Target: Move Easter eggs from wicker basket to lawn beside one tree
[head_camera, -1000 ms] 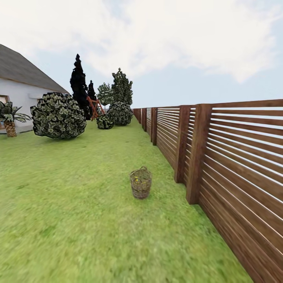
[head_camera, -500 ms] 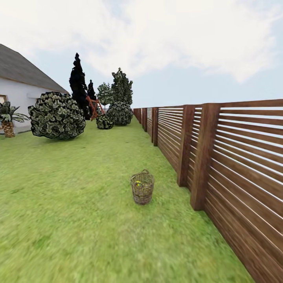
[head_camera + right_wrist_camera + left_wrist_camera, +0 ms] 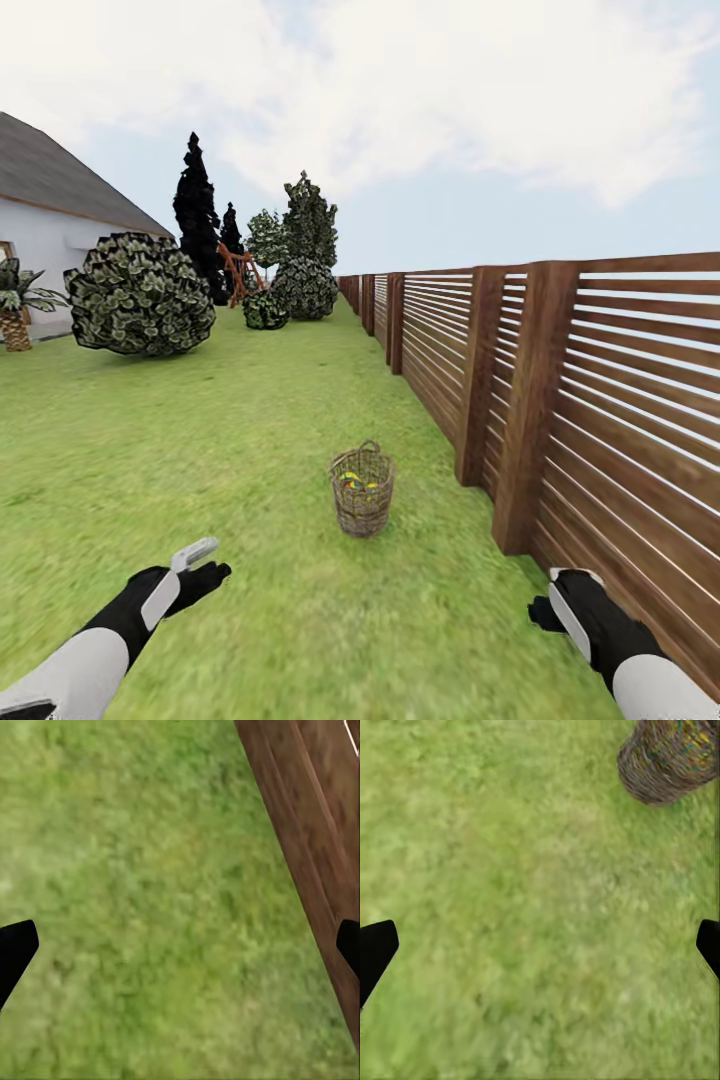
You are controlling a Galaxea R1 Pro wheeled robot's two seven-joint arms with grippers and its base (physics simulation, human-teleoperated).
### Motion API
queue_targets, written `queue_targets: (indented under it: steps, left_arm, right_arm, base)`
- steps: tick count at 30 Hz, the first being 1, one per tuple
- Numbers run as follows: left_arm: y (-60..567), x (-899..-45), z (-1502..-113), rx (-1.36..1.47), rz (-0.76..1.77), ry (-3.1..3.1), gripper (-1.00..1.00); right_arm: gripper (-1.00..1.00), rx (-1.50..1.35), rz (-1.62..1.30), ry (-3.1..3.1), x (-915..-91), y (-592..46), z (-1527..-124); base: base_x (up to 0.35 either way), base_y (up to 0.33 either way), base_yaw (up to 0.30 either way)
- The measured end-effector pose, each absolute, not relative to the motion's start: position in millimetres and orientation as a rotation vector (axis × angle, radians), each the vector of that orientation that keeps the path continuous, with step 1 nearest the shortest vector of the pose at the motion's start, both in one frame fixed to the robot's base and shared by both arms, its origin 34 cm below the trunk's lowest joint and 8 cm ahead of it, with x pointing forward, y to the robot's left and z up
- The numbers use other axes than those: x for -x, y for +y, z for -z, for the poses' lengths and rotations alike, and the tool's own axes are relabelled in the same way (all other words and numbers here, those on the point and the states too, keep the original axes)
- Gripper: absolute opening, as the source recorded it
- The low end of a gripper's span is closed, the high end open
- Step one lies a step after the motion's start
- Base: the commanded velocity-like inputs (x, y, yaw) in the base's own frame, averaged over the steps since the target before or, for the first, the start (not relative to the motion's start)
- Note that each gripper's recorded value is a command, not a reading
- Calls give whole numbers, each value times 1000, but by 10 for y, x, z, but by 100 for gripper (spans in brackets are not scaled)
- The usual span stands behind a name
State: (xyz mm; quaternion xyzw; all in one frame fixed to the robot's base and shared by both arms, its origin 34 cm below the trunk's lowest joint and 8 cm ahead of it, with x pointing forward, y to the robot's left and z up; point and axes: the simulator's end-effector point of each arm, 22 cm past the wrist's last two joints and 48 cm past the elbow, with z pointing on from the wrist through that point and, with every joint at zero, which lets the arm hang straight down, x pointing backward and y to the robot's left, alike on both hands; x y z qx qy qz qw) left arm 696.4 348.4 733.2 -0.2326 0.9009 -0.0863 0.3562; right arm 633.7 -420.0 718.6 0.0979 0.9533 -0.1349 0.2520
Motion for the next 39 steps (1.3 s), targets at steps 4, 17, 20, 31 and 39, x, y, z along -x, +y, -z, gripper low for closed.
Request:
queue_targets:
  steps: [4, 17, 20, 31, 39]
  left_arm:
    - [3450, -6900, -7227, 569, 201, 2363, 100]
    - [3237, -6766, -7050, 548, 216, 2437, 100]
    - [3230, -6761, -7045, 547, 217, 2441, 100]
    - [3232, -6759, -7044, 547, 217, 2442, 100]
    - [3220, -6760, -7043, 546, 218, 2442, 100]
  right_arm:
    - [100, -230, 388, 2629, -6306, -4137, -7190]
    - [100, -218, 405, 2686, -6202, -4146, -7163]
    - [100, -227, 402, 2684, -6201, -4170, -7167]
    - [100, -227, 398, 2668, -6245, -4162, -7218]
    - [100, -227, 400, 2667, -6246, -4165, -7220]
  base:
    - [332, 0, 0]
    - [332, 0, 0]
    - [332, 0, 0]
    - [332, 0, 0]
    - [332, 0, 0]
